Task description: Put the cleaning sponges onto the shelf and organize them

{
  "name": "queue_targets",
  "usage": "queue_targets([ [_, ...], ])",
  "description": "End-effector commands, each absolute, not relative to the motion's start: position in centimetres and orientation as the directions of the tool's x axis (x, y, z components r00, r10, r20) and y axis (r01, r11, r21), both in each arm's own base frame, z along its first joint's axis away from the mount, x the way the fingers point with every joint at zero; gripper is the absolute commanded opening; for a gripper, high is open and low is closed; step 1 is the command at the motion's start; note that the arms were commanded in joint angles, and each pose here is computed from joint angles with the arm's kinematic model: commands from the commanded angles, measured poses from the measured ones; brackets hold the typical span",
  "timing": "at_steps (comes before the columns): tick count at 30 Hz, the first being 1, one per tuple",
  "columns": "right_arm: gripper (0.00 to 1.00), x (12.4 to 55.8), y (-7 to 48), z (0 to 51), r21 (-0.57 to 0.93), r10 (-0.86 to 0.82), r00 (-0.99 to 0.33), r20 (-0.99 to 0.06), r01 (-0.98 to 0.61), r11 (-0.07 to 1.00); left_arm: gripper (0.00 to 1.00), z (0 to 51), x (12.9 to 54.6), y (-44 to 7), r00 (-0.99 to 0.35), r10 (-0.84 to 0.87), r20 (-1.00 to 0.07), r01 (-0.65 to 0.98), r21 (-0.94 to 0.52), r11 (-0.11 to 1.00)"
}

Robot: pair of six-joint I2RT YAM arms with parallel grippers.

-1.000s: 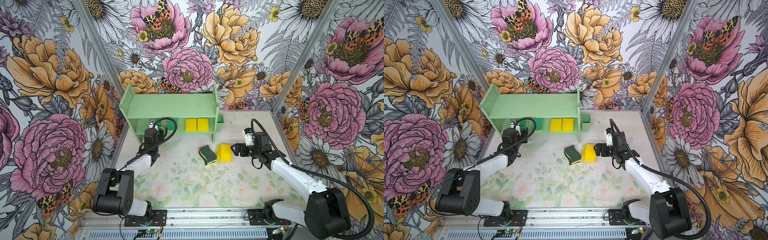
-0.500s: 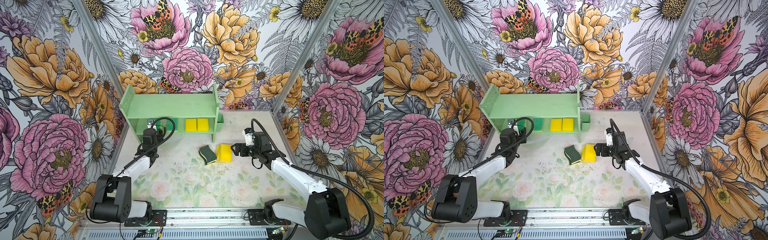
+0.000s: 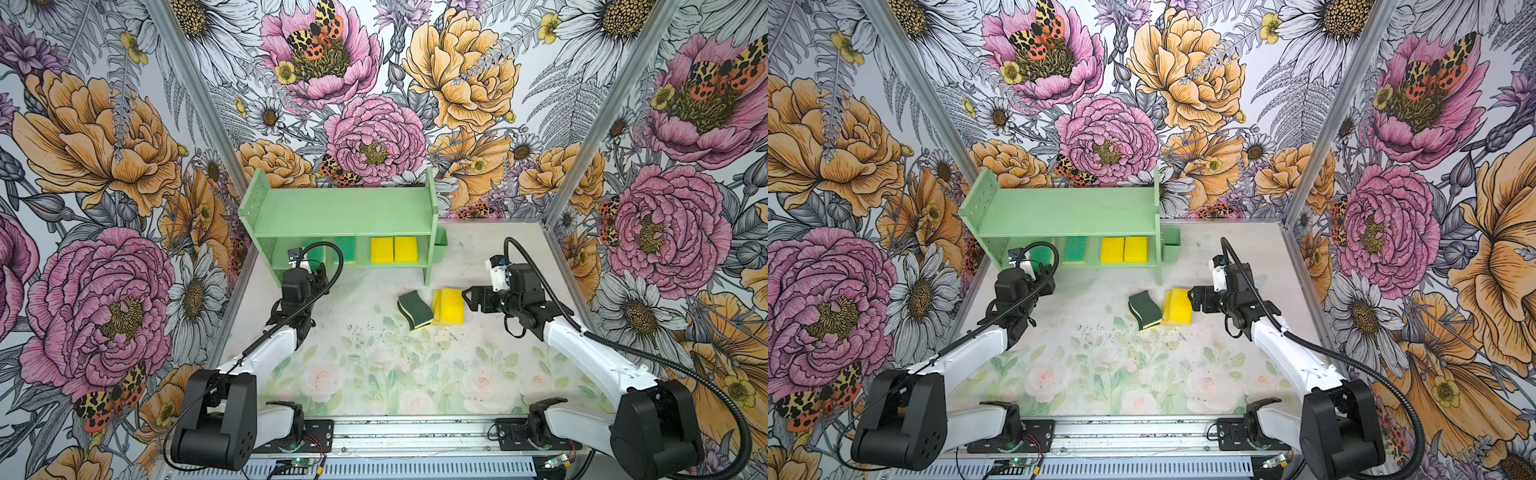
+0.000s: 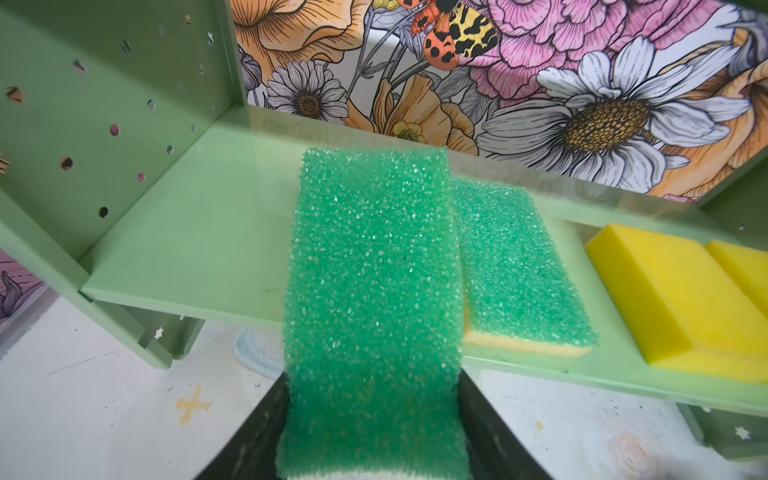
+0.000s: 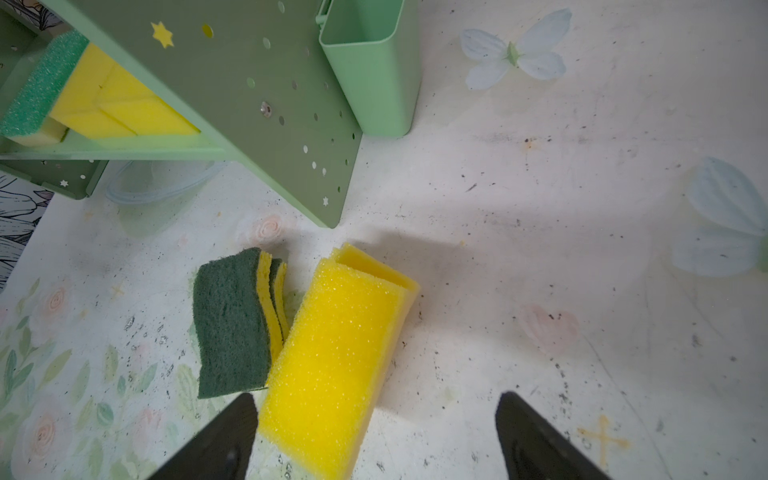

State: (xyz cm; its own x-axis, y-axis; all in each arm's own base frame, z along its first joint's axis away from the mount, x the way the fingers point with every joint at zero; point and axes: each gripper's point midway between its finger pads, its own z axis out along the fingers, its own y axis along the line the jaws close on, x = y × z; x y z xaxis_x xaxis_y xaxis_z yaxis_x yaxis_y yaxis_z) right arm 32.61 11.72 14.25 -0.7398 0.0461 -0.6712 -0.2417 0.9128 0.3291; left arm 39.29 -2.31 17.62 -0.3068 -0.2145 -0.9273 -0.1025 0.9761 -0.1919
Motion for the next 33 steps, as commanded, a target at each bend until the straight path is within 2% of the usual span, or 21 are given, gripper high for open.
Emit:
queue_targets([
  [1, 0.92, 33.0, 11.8, 15.6, 0.322, 0.038, -0.712, -0.701, -0.268, 0.908, 0.58, 18.8, 39.0, -2.3, -0.243, -0.279, -0.929, -0.084, -0.266, 0.960],
  [18, 0.92, 33.1, 11.6, 15.4, 0.319, 0.037, -0.717, -0.696, -0.263, 0.910, 0.58, 18.5, 40.1, -2.0, -0.194, -0.410, -0.891, -0.001, -0.418, 0.908],
  [33, 0.92, 33.3, 11.8, 15.6, 0.324, 0.038, -0.717, -0.696, -0.266, 0.908, 0.60, 19.1, 40.6, -1.9, -0.179, -0.432, -0.884, 0.032, -0.444, 0.896],
])
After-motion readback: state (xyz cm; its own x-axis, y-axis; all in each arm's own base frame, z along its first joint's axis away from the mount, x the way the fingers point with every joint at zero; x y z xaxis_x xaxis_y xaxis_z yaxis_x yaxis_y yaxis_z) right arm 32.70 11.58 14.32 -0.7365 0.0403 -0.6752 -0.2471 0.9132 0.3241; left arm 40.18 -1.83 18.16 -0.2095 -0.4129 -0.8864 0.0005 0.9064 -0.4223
